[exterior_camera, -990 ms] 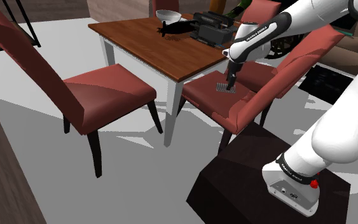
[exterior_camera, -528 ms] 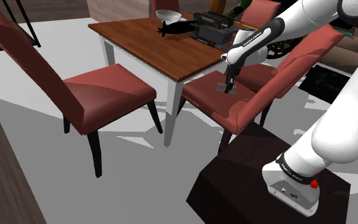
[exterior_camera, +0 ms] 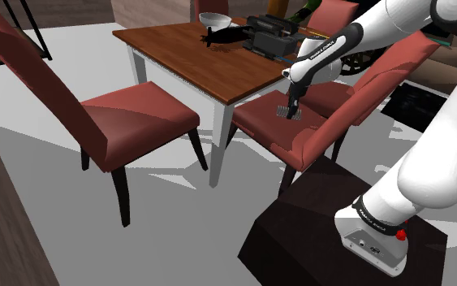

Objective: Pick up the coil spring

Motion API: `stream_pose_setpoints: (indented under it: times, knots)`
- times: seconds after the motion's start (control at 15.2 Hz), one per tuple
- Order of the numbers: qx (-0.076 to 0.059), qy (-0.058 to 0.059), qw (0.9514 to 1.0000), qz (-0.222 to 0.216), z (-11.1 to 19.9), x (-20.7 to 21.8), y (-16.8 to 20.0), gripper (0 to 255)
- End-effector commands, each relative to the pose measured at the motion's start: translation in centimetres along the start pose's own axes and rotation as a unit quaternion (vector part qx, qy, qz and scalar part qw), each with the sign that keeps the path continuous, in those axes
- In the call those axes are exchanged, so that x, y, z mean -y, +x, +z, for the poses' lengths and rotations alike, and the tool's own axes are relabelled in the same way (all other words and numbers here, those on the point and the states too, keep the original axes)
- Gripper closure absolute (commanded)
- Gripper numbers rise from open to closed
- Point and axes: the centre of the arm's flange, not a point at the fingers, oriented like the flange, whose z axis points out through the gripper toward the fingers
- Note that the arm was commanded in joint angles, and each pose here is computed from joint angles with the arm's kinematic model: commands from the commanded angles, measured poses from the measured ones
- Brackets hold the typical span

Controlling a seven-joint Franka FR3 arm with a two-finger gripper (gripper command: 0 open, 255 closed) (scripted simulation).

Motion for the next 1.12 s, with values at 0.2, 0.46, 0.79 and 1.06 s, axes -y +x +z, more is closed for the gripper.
stream_pose_setpoints:
  times: [0.2, 0.46, 0.79, 1.06]
  knots:
    - [0.000, 0.000, 1.0000, 0.000, -2.1, -0.2, -0.1, 255]
    - [0.000, 0.000, 1.0000, 0.000, -4.2, -0.3, -0.2, 255]
    - [0.000, 0.000, 1.0000, 0.000, -6.8, -0.5, -0.4, 255]
    - [0.000, 0.000, 1.0000, 0.000, -8.0, -0.6, -0.4, 255]
